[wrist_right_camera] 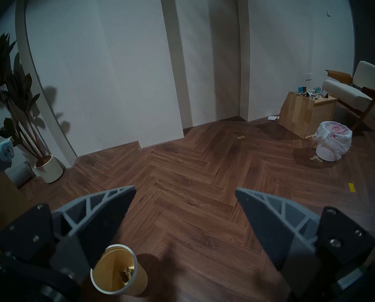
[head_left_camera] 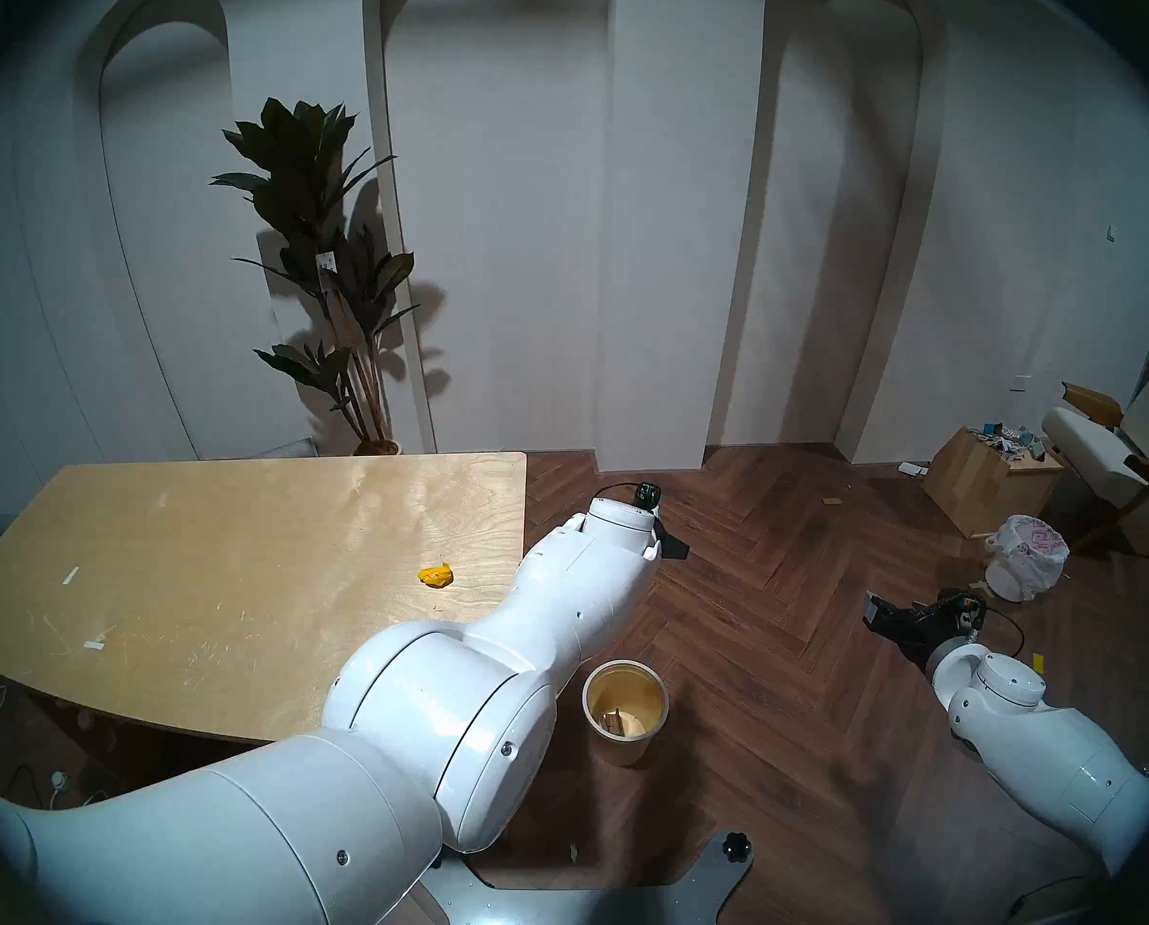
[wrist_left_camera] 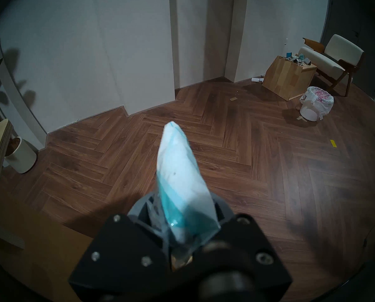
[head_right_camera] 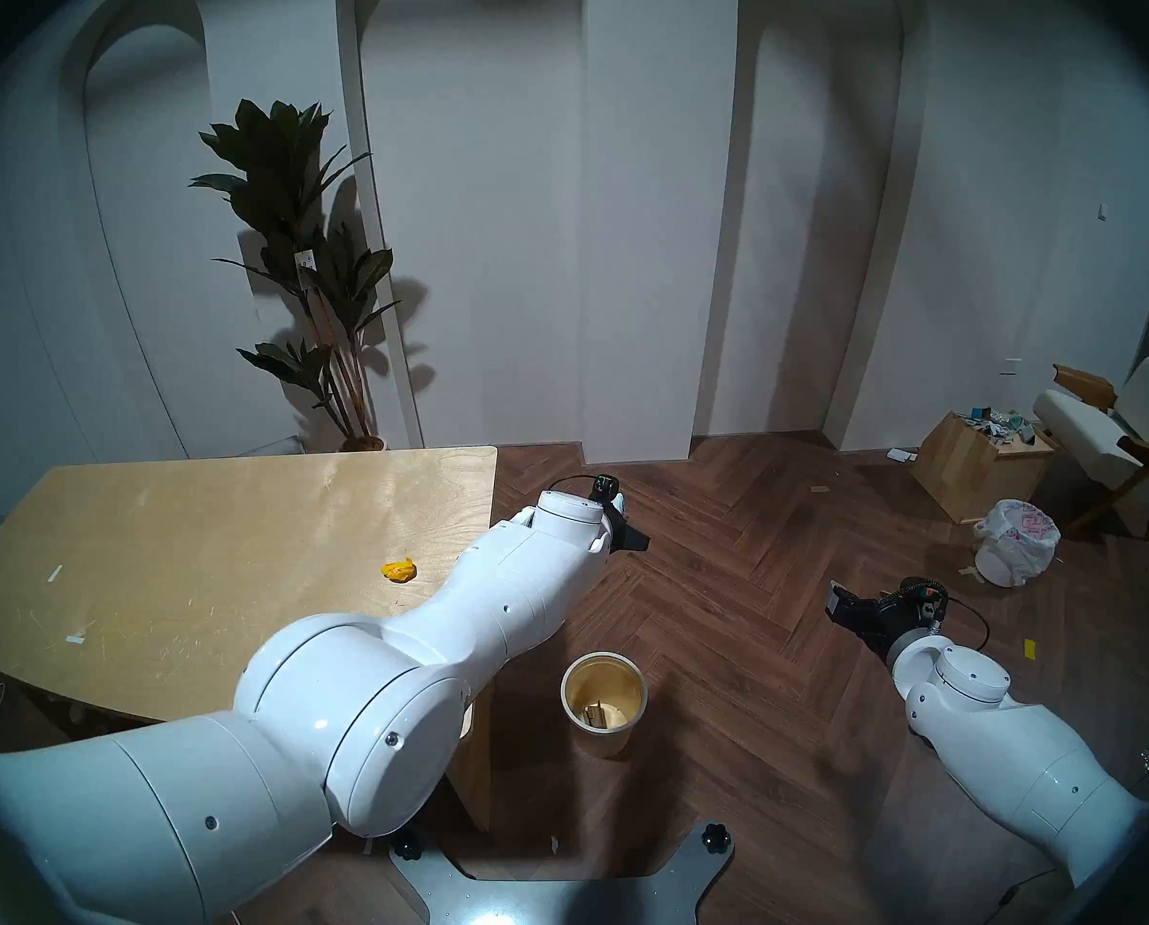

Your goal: Put the trash into the trash bin on the ground

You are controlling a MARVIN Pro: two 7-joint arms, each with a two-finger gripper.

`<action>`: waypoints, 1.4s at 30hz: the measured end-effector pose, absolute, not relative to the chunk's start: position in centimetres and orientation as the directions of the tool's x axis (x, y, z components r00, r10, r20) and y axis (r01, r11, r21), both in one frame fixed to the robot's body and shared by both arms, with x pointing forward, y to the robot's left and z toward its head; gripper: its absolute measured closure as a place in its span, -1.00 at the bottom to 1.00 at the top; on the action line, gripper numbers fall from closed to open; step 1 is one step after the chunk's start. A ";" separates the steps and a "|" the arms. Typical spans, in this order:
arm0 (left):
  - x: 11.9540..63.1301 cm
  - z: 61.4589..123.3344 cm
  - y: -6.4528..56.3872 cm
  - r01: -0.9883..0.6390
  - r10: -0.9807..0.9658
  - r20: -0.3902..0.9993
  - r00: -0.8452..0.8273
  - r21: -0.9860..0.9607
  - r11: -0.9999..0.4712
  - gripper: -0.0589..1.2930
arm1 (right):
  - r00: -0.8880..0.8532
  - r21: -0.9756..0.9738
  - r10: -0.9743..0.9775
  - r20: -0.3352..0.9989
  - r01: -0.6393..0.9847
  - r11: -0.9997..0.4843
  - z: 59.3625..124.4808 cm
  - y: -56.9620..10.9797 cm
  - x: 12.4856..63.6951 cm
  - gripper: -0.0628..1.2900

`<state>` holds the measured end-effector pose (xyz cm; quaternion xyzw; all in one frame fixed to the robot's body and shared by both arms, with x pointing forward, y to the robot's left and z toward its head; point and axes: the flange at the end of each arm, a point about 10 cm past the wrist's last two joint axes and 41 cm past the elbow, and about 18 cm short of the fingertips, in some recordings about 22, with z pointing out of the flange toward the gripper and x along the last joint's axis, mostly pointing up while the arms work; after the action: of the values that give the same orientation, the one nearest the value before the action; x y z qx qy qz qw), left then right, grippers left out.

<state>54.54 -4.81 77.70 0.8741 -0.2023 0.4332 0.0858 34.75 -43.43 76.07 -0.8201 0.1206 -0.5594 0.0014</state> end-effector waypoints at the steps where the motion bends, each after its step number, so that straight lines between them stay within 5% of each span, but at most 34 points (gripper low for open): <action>1: 54.6 77.7 -4.8 -0.428 -0.279 0.793 0.542 -0.026 -0.904 0.73 | 0.344 -0.137 -0.199 0.918 -0.196 -0.971 76.1 -43.4 34.8 -0.90; 42: 54.9 77.2 -4.1 -0.413 -0.268 0.806 0.527 -0.033 -0.910 0.73 | 0.318 -0.146 -0.194 0.928 -0.168 -0.975 75.6 -43.0 36.3 -0.90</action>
<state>54.85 -4.06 77.15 0.8701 -0.1957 0.4450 0.0813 36.30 -42.97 75.57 -0.8118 0.1113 -0.5731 0.0113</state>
